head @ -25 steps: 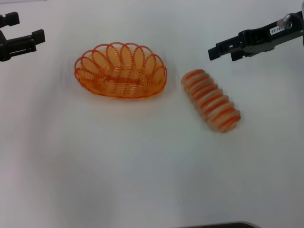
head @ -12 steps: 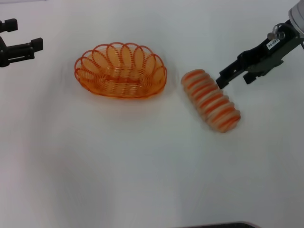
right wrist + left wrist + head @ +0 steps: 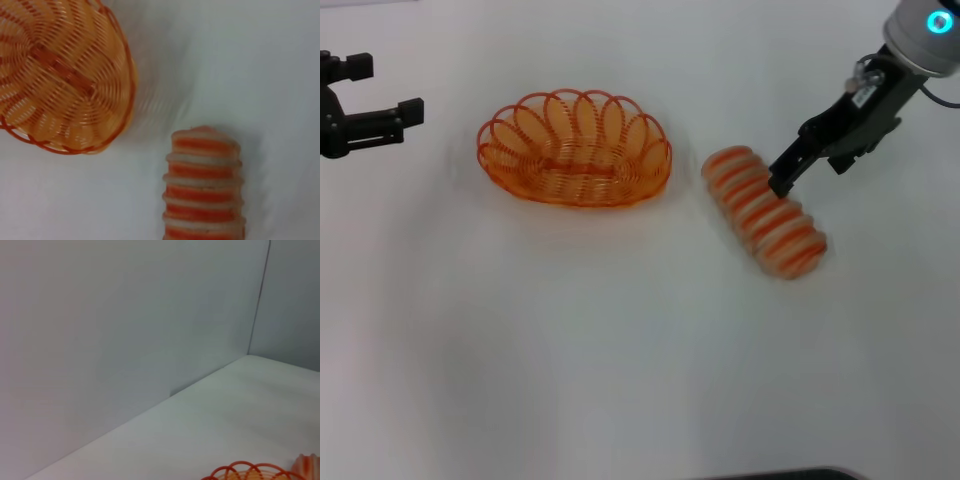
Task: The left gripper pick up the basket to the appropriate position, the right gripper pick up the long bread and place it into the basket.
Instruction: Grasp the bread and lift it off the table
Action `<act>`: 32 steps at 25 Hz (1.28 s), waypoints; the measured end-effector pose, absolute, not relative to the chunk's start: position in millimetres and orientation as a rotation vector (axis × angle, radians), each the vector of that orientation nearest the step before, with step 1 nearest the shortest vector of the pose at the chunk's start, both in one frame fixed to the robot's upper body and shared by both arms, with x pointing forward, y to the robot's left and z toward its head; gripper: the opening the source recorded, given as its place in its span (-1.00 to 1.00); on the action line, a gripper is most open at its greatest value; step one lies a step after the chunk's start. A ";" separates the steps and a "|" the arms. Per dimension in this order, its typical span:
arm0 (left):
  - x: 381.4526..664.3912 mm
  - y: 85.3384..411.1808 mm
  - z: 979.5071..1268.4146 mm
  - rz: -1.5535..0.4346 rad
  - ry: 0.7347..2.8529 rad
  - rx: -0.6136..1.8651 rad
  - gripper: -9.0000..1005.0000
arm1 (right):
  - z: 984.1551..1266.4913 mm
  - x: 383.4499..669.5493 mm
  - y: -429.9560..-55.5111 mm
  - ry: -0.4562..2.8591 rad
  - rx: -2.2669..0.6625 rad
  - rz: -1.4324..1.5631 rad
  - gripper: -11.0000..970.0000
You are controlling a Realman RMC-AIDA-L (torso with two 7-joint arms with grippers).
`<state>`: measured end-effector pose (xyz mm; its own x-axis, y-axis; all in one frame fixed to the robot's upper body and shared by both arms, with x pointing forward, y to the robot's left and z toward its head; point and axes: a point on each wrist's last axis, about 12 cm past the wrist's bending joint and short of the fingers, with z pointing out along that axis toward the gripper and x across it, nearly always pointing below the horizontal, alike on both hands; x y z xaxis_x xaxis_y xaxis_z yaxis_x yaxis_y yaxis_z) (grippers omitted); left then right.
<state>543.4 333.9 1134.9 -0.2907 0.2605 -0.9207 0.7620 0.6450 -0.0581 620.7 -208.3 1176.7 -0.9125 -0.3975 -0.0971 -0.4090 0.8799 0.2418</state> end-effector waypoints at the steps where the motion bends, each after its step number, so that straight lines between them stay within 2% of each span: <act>1: 542.7 332.6 1134.9 -0.629 1.844 0.816 0.75 | 1177.2 621.3 -205.3 3.002 -0.651 0.389 0.97; 18: 542.1 327.5 1133.0 -0.640 1.825 0.815 0.75 | 1165.7 627.8 -166.5 2.997 -0.719 0.263 0.97; 32: 539.9 327.8 1132.4 -0.650 1.816 0.800 0.75 | 1156.6 628.6 -156.4 3.007 -0.766 0.183 0.97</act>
